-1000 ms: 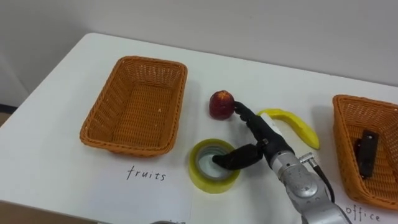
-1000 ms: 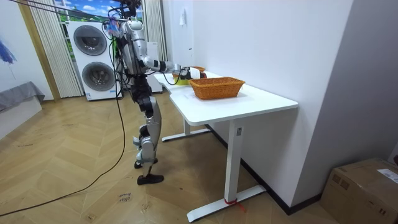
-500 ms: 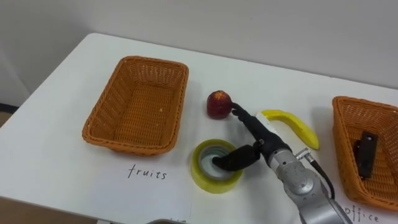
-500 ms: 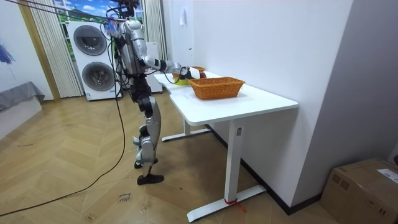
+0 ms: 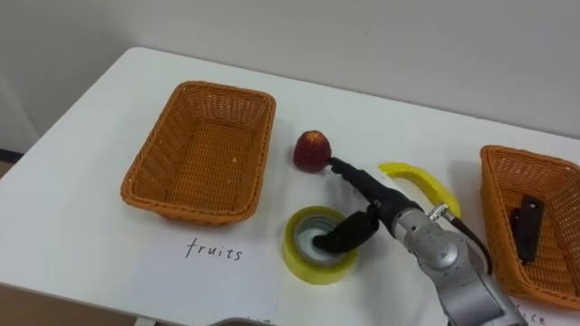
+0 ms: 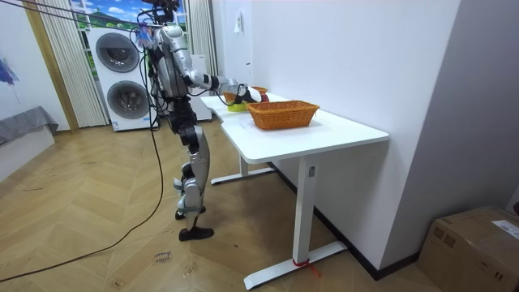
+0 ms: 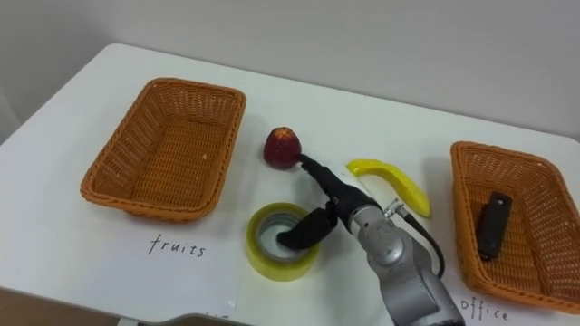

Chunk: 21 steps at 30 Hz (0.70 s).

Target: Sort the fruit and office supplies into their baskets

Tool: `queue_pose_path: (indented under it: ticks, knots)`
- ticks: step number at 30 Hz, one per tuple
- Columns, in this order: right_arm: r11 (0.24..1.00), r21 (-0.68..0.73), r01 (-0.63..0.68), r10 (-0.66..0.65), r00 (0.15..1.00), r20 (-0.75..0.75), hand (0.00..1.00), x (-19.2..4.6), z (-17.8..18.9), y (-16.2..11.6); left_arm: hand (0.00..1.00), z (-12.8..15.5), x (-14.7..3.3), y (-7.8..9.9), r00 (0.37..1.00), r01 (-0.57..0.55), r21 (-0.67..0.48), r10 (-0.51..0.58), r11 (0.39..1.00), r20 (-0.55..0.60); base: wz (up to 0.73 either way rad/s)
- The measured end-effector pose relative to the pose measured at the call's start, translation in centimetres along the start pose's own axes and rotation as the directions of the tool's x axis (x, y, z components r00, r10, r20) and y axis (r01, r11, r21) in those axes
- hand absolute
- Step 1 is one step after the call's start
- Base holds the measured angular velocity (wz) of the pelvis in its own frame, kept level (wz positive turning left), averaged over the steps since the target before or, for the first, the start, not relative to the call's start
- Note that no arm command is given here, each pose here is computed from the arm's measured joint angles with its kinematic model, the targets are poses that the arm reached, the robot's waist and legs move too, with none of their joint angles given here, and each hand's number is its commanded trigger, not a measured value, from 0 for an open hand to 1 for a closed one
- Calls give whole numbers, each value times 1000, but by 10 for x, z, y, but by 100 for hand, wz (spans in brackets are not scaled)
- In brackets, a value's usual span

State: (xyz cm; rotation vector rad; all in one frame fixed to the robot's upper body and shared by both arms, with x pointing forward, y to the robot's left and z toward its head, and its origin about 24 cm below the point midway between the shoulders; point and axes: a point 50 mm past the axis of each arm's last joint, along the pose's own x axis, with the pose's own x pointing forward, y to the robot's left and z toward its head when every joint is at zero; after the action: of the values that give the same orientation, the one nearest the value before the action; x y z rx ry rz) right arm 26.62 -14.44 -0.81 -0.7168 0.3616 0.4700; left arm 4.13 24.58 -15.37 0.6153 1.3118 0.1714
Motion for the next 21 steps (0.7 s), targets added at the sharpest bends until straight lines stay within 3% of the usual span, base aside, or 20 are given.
queue_pose_path:
  ticks: [21]
  knots:
    - [997, -62, -50, 50, 999, -15, 0, -3, 5, -6, 0, -6, 0, -1, 999, 24, 0, -24, 1000, -41, 0]
